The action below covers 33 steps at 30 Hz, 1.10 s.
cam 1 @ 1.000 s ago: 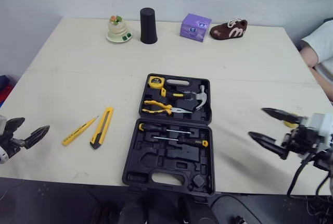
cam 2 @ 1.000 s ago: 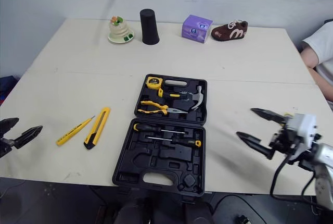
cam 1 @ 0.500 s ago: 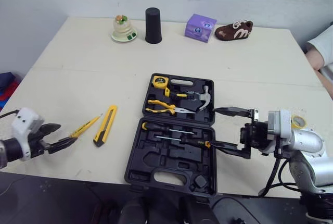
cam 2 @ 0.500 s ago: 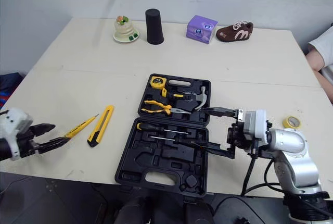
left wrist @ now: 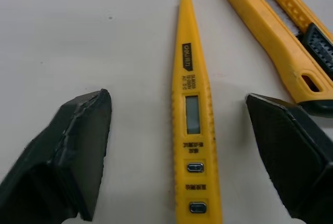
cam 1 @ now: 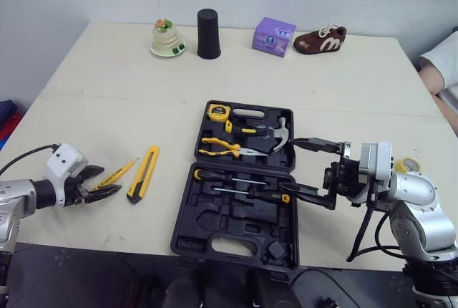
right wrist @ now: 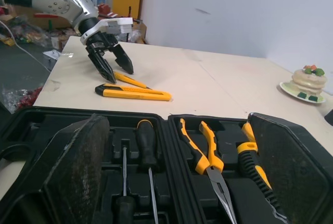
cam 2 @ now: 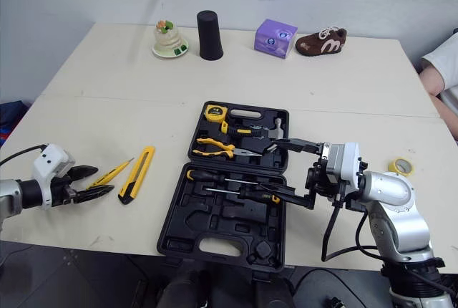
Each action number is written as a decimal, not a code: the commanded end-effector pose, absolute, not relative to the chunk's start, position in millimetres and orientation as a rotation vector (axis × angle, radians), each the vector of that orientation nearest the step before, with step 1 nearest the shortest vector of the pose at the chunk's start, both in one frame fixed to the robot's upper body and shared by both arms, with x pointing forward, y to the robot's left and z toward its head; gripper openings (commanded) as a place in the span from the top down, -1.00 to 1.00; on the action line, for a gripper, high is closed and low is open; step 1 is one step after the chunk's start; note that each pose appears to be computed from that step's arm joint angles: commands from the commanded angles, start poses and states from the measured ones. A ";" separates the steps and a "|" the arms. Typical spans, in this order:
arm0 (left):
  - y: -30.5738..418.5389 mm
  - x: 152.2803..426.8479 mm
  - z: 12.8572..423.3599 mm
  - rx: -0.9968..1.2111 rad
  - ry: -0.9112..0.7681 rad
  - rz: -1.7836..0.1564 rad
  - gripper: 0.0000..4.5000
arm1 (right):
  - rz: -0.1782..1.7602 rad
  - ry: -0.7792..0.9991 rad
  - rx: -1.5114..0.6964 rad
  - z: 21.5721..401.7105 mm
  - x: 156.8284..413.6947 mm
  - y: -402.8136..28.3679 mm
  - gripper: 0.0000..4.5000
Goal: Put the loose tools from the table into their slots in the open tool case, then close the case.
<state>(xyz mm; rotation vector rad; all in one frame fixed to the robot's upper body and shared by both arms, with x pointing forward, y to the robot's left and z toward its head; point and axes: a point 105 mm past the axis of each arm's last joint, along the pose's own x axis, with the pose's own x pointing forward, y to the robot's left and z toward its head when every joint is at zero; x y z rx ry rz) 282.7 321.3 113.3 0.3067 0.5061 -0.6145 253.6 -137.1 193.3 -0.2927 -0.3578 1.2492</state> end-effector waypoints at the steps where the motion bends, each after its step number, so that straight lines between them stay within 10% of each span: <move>1: 313.9 270.5 94.7 0.307 0.576 -0.688 -0.20 | 1.249 -0.389 -0.320 199.1 247.3 -136.8 -1.00; 7: 329.7 273.8 104.3 0.313 0.491 -0.595 0.76 | 1.218 -0.347 -0.330 194.0 242.9 -149.5 -1.00; 20: 238.4 277.3 193.4 0.567 0.124 -0.907 0.76 | 1.176 -0.235 -0.408 187.2 236.9 -182.3 -1.00; 33: 110.2 263.9 165.0 0.868 0.275 -1.452 0.76 | 1.183 -0.142 -0.401 175.7 233.9 -187.6 -1.00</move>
